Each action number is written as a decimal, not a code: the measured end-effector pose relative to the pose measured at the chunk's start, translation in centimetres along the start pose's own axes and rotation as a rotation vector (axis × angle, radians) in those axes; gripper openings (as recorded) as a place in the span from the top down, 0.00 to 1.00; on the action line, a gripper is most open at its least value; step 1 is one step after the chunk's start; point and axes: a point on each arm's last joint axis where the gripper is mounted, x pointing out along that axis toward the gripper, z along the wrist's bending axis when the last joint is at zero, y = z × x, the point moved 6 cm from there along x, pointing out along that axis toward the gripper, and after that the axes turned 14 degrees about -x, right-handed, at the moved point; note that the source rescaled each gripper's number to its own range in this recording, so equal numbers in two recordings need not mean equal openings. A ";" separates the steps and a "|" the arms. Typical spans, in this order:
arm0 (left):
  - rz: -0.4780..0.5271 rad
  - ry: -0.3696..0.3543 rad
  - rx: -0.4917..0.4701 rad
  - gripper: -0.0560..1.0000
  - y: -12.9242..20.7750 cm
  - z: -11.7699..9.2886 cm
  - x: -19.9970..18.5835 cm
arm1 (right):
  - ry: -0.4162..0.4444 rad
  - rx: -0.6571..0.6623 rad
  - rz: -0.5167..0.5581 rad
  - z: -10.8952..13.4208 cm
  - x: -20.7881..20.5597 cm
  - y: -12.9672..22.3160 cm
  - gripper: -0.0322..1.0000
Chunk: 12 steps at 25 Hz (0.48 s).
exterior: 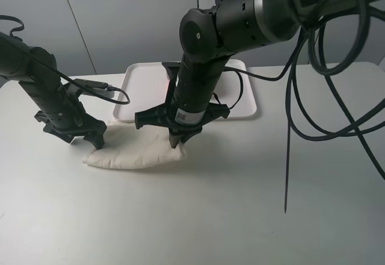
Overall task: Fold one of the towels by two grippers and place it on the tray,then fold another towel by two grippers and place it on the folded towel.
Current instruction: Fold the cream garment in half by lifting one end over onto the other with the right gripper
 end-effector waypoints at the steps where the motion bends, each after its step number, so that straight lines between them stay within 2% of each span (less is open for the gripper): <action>1: 0.000 0.000 0.000 0.01 0.0 0.0 0.0 | -0.012 -0.004 0.001 0.2 -0.2 -0.1 0.93; 8: 0.000 0.000 0.000 0.01 0.0 0.0 0.0 | -0.036 -0.047 -0.024 0.9 -1.1 -1.1 0.93; 12: 0.000 0.000 0.000 0.01 0.0 0.0 0.0 | -0.093 -0.048 -0.019 1.7 -0.8 -1.1 0.93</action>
